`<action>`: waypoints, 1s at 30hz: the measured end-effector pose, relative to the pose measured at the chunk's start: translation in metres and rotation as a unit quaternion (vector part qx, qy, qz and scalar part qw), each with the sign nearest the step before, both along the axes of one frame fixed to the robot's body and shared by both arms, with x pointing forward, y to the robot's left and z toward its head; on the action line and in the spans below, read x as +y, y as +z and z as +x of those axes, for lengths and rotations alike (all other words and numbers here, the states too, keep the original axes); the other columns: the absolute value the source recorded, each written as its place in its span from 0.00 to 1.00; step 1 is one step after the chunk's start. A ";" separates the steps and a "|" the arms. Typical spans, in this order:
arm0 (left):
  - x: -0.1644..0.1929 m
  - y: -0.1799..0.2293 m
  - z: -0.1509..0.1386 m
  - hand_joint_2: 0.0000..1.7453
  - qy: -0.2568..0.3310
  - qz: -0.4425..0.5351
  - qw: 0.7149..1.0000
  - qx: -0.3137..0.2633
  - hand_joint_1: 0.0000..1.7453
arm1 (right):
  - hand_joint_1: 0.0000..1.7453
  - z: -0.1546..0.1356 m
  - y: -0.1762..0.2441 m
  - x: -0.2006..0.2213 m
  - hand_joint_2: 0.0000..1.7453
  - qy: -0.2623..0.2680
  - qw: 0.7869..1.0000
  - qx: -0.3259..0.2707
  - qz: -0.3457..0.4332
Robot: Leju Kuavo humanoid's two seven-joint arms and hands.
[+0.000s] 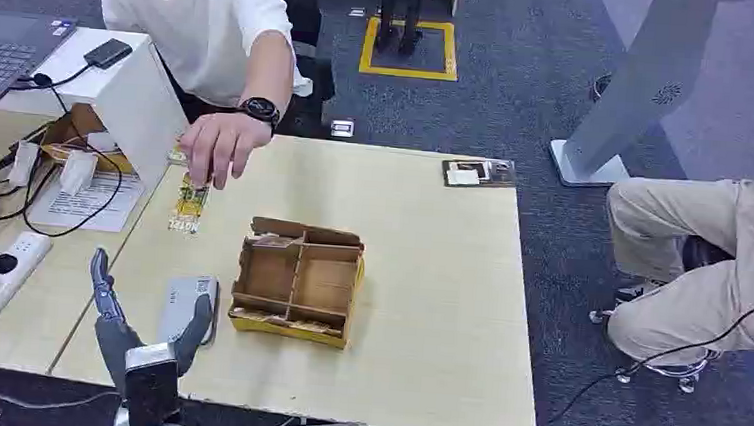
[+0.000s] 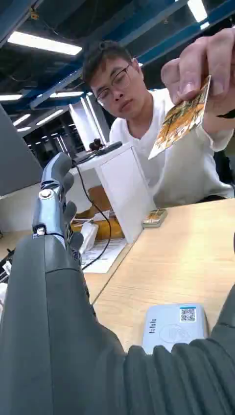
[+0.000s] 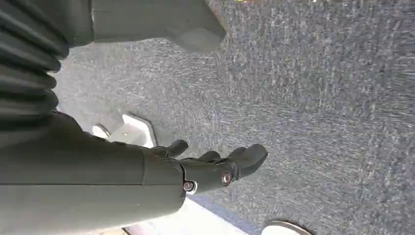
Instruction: Pass the card to the sensor for recognition and then transmit it.
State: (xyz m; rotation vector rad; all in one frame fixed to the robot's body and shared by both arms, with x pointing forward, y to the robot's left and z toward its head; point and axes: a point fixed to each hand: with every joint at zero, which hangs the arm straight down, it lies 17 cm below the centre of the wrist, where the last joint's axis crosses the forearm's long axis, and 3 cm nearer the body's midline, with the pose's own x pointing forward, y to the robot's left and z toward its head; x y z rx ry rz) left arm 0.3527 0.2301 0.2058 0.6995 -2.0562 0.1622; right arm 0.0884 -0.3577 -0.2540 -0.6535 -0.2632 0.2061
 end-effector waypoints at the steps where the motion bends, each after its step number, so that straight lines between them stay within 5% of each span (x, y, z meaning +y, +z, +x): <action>1: 0.000 0.000 0.000 1.00 0.000 0.000 1.000 0.000 0.00 | 0.00 0.000 0.000 0.000 1.00 0.000 1.000 0.001 0.000; 20: 0.005 0.001 0.008 1.00 0.002 -0.012 1.000 0.004 0.00 | 0.00 -0.005 -0.001 0.001 1.00 0.007 1.000 0.012 -0.002; 23: 0.042 0.043 0.063 1.00 0.065 0.109 0.991 -0.034 0.00 | 0.00 0.007 -0.001 0.009 1.00 0.070 0.997 0.014 -0.007; 30: 0.065 0.074 0.085 1.00 0.140 0.258 0.955 -0.050 0.00 | 0.00 0.014 -0.001 0.015 1.00 0.102 0.995 0.015 -0.005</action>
